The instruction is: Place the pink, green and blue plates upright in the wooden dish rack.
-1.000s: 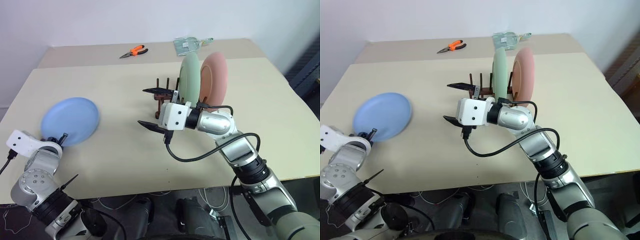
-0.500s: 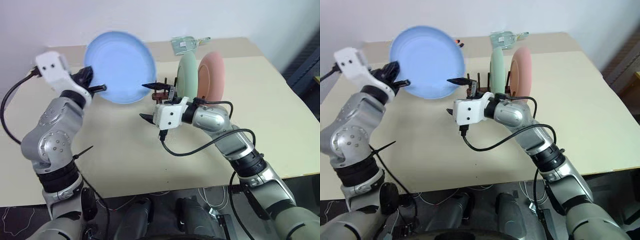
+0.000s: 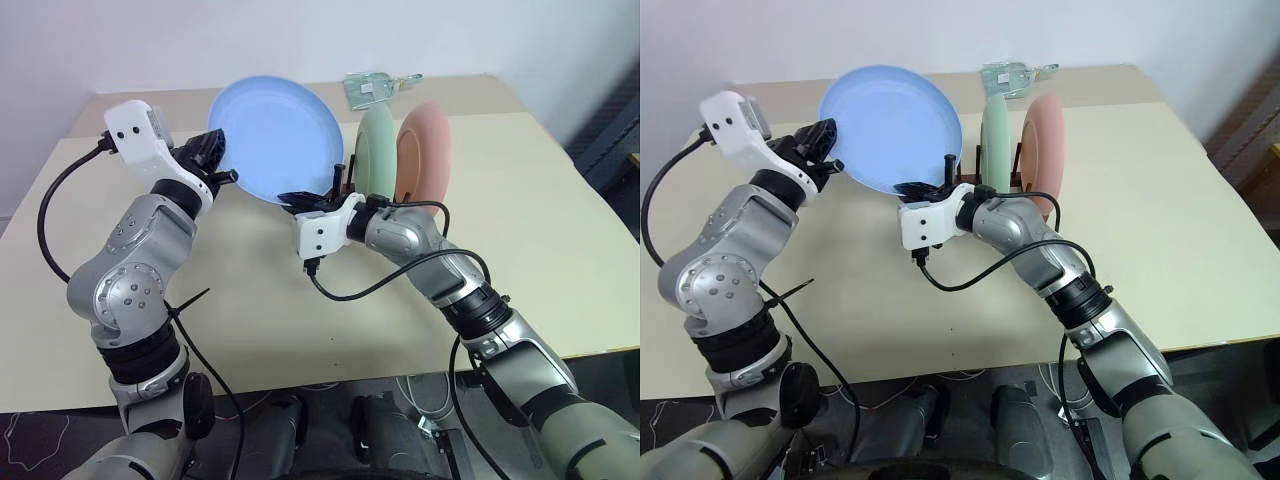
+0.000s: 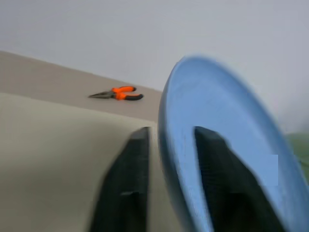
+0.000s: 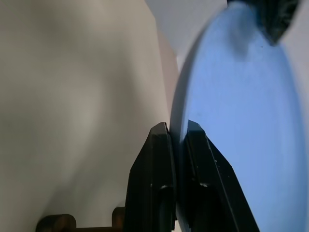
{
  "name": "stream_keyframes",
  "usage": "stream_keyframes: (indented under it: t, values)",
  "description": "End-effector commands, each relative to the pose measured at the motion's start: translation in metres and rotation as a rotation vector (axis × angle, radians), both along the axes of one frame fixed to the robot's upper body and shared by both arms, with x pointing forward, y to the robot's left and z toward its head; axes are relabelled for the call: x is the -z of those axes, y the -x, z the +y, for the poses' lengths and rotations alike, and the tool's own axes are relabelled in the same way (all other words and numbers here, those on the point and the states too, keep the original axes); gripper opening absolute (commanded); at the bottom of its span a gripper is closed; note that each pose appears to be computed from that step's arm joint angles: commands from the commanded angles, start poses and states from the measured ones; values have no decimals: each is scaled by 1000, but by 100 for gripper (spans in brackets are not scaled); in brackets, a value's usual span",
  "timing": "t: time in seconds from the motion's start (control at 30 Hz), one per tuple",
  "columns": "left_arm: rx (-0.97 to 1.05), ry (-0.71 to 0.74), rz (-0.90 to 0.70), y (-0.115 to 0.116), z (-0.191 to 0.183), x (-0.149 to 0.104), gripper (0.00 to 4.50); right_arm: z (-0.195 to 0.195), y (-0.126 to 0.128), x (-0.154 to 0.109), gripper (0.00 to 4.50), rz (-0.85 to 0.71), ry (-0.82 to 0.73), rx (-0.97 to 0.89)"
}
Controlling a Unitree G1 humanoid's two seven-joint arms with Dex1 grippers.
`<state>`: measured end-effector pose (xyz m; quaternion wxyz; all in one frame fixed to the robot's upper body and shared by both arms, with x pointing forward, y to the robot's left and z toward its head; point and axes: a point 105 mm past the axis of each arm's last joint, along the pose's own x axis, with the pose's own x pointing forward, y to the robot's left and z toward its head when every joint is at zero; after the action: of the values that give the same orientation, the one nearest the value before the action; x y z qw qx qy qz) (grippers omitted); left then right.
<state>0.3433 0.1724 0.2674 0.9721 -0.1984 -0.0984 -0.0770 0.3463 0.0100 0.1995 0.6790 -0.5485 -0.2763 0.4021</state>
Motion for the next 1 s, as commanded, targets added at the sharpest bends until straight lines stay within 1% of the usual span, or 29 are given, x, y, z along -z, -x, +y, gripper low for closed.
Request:
stream_keyframes:
  t: [0.03,0.07,0.13,0.2,0.27,0.33,0.37,0.4,0.43,0.5,0.57,0.63,0.73,0.8,1.0]
  values:
    - [-89,76,-210,15,21,-44,354,6,9,-17,0,-77,-40,-34]
    - [-136,100,-244,17,32,-50,354,6,8,-17,0,-83,-41,-33]
    - [-274,76,-280,21,60,-55,354,5,7,-19,0,-94,-48,-28]
    - [-394,-77,-278,23,82,-52,354,2,6,-24,0,-108,-64,-23]
    - [-452,-199,-244,22,95,-40,354,-1,8,-34,0,-106,-125,-29]
    - [-464,-337,-191,20,101,-18,354,-4,13,-51,0,-89,-241,-56]
    - [-437,-417,-145,18,99,1,354,-6,18,-64,0,-45,-342,-84]
    - [-414,-469,-114,17,97,15,354,-9,22,-72,0,-12,-411,-107]
    - [-399,-494,-100,17,95,23,354,-10,25,-76,0,11,-448,-121]
    - [-249,-584,-44,17,69,58,354,-17,37,-92,0,227,-672,-205]
    - [-66,-639,-16,23,31,92,354,-21,48,-99,0,497,-876,-297]
    - [49,-649,-16,29,7,110,354,-22,53,-97,0,678,-991,-324]
    - [122,-637,-14,34,-10,123,354,-26,49,-94,0,833,-1133,-298]
    - [142,-626,-10,35,-16,128,354,-29,44,-89,0,898,-1194,-262]
    - [182,-616,-27,38,-26,128,354,-30,34,-73,0,991,-1246,-181]
